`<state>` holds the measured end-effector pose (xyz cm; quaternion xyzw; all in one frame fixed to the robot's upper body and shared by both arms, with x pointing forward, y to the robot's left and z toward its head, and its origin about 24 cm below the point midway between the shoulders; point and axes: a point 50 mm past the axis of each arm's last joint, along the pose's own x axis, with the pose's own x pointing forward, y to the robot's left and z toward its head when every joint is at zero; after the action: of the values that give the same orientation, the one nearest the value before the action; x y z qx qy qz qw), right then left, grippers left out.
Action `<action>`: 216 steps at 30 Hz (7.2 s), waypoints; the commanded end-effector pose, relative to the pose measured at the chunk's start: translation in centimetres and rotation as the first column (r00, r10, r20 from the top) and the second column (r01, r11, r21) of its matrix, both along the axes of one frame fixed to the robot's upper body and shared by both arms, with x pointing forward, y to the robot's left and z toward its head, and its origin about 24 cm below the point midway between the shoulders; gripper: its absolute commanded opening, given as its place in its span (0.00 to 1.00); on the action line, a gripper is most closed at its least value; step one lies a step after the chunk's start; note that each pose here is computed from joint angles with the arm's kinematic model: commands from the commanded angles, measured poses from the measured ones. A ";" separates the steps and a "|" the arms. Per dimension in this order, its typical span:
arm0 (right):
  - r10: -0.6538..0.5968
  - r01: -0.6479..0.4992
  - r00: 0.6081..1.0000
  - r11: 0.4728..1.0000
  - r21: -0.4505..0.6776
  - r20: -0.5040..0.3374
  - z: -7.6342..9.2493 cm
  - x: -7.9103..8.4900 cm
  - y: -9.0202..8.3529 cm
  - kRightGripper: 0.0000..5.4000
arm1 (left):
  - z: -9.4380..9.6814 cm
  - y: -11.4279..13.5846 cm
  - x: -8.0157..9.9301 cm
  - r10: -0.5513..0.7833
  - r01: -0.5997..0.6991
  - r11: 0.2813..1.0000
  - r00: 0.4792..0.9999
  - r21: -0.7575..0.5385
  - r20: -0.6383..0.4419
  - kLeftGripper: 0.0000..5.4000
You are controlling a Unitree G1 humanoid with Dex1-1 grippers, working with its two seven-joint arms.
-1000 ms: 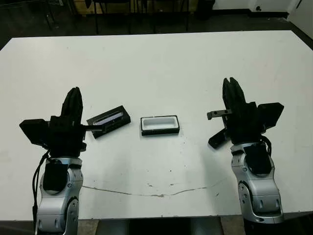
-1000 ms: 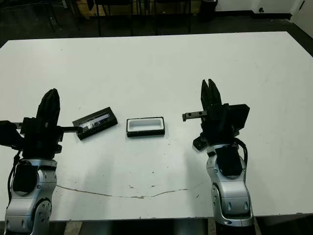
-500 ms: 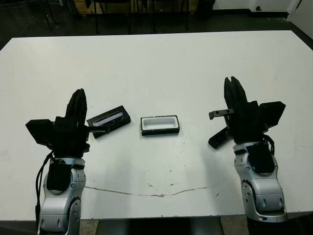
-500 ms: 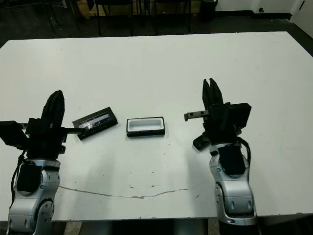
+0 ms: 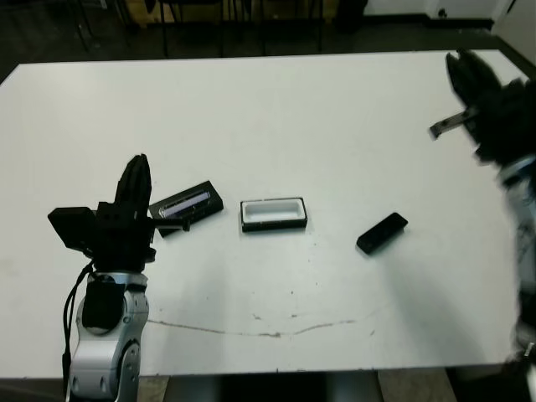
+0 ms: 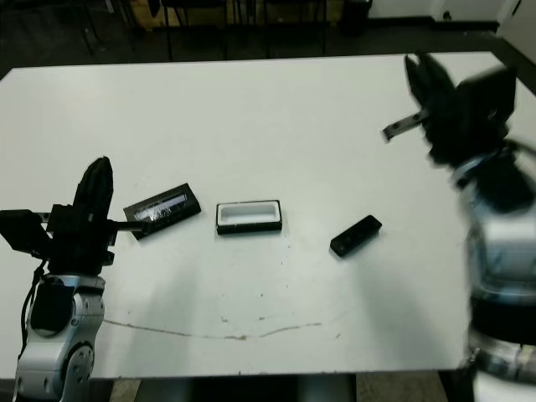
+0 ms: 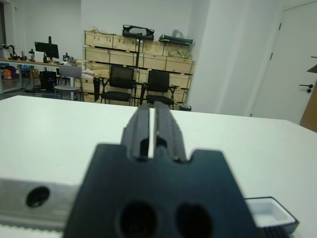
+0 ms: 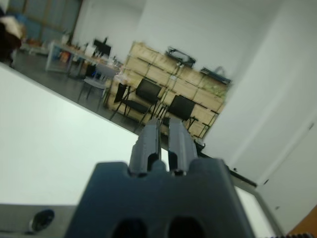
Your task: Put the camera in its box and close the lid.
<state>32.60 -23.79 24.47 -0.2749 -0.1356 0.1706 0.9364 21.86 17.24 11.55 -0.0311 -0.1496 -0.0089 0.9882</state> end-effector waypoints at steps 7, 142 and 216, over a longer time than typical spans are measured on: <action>0.113 -0.234 0.922 0.924 -0.303 -0.369 -2.1 4.1 -0.3 0.00 | -0.5 0.3 -0.1 0.012 -0.012 1.000 1.000 0.020 -0.019 0.00; 0.436 -0.283 0.690 0.897 0.338 -0.578 -10.4 -7.9 -4.0 0.17 | -1.2 0.4 -1.7 0.020 -0.019 1.000 0.998 0.024 -0.056 0.00; 0.318 -0.167 0.553 0.948 0.271 -0.770 -18.2 -11.7 -4.6 1.00 | -1.9 0.2 -1.5 0.022 -0.020 0.999 0.997 0.032 -0.074 0.00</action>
<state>21.14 -28.17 6.58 -0.0662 0.2327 0.3972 0.8853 20.31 17.30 10.17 -0.0171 -0.1266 -0.0043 0.9918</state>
